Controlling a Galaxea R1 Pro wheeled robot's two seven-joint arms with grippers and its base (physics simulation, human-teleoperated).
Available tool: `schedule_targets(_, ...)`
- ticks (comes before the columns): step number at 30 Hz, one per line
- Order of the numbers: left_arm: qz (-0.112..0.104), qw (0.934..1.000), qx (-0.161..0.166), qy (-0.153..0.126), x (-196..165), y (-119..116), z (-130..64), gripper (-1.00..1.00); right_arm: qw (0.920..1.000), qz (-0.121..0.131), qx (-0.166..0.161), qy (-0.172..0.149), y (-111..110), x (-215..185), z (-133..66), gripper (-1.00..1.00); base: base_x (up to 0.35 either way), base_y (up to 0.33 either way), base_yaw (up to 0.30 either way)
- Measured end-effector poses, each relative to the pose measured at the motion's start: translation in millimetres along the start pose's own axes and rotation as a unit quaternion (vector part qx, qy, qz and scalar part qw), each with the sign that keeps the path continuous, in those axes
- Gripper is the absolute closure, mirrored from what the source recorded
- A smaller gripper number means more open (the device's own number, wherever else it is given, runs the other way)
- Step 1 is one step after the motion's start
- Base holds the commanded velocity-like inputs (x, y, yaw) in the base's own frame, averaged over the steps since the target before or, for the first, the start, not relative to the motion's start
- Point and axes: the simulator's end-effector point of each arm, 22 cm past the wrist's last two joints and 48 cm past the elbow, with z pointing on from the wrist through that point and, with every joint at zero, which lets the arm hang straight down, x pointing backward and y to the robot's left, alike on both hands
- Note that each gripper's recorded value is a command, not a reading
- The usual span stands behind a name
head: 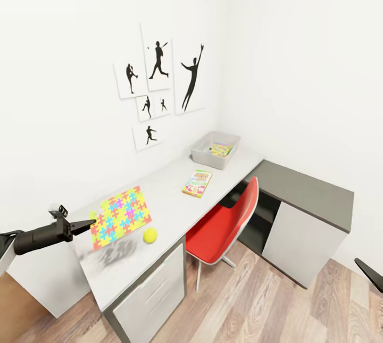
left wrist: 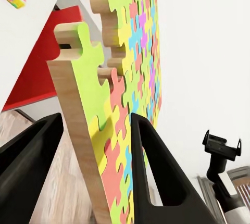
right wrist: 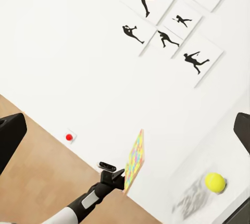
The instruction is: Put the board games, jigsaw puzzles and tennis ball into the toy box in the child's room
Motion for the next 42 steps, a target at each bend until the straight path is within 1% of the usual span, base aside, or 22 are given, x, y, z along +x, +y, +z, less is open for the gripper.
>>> schedule_targets(4,-0.001,1.0,0.0,-0.001,3.1,-0.4,-1.9,1.0,1.0,-0.002,-0.002,-0.001,2.1,-0.5,-0.1,-1.0,0.027,-0.212,-0.116)
schedule_targets(8,0.003,1.0,0.0,-0.002,3.4,-1.3,-2.7,1.0,1.0,-0.002,-0.002,-0.001,2.5,-0.3,0.1,-1.0,0.077,-0.271,-0.045)
schedule_targets(11,0.009,1.0,0.001,-0.002,3.7,-1.7,-2.7,1.0,1.0,-0.002,0.004,0.0,-0.1,0.1,0.3,-1.0,0.11,-0.286,-0.014)
schedule_targets(15,0.012,0.9999,0.001,-0.002,3.8,-1.9,-2.7,1.0,0.9999,-0.002,0.017,-0.001,-5.7,-0.5,-0.2,-1.0,0.149,-0.277,-0.004)
schedule_targets(23,0.013,0.9999,0.001,-0.002,3.8,-2.1,-2.8,1.0,0.9997,-0.002,0.024,-0.001,-8.8,-1.0,-0.7,-1.0,0.203,-0.239,-0.001)
schedule_targets(32,0.013,0.9999,0.001,-0.002,3.9,-2.2,-2.7,1.0,0.9997,-0.002,0.025,-0.001,-8.6,-1.1,-0.6,-1.0,0.224,-0.225,-0.005)
schedule_targets(42,0.017,0.9998,0.003,-0.004,2.1,-6.8,-3.5,1.0,0.9998,-0.004,0.021,-0.002,-5.4,-1.9,-0.9,-1.0,0.224,-0.224,-0.152)
